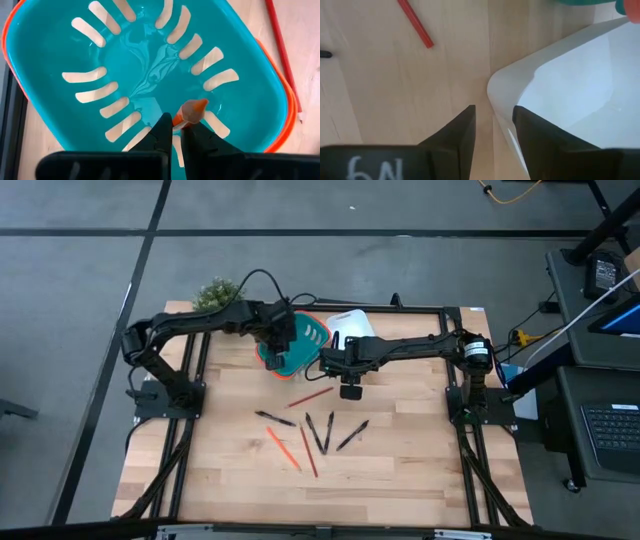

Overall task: Sort pens & pencils
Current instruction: Put the orange pencil into the green basket, then adjust the green basket

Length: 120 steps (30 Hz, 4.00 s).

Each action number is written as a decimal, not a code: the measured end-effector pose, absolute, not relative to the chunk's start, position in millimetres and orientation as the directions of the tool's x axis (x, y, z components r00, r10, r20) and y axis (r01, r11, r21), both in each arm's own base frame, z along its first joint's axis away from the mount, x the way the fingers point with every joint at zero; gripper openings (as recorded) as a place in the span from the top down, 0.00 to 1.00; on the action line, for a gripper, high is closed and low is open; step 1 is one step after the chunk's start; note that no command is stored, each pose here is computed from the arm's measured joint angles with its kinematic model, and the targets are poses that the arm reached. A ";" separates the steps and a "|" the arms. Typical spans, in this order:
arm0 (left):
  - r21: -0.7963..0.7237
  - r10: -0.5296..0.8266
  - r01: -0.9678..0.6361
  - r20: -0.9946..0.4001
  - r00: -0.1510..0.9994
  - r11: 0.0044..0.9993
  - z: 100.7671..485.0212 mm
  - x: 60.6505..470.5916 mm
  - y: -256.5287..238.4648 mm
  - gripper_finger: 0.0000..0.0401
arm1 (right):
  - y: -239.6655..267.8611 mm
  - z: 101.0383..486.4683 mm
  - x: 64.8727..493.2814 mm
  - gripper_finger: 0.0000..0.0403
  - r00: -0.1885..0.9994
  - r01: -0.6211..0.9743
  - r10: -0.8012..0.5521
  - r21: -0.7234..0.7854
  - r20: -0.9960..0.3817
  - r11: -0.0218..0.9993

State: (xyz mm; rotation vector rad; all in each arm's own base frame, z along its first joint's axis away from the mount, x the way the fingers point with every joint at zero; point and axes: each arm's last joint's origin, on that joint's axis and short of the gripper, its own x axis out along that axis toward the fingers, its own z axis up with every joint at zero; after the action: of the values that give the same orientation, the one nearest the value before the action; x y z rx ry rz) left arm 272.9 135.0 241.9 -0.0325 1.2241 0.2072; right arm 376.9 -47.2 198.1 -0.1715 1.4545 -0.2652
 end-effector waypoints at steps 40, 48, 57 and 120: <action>0.115 0.167 -0.195 -0.946 0.279 0.974 224.4 282.3 141.4 0.93 | -50.0 198.0 376.5 0.66 0.085 0.059 -0.323 -0.319 -0.943 0.946; 0.104 0.165 -0.220 -0.947 0.277 0.970 224.4 282.5 140.3 0.88 | -50.3 198.0 376.5 0.66 0.084 0.054 -0.329 -0.326 -0.941 0.944; 0.092 0.163 -0.253 -0.948 0.274 0.963 224.4 282.1 140.1 0.74 | -50.3 198.0 376.5 0.66 0.084 0.054 -0.329 -0.325 -0.941 0.944; -0.031 0.019 -0.054 -0.674 0.739 0.998 225.6 281.9 4.4 0.73 | -9.1 226.5 262.3 0.66 0.765 0.167 -0.168 -0.060 -0.622 0.984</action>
State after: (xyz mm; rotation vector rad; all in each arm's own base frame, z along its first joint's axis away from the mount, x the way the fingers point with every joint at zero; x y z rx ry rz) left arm 281.9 4.4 225.6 -0.0496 0.7385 0.0405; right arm 262.3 -9.1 226.5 -0.0010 0.6756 -0.1823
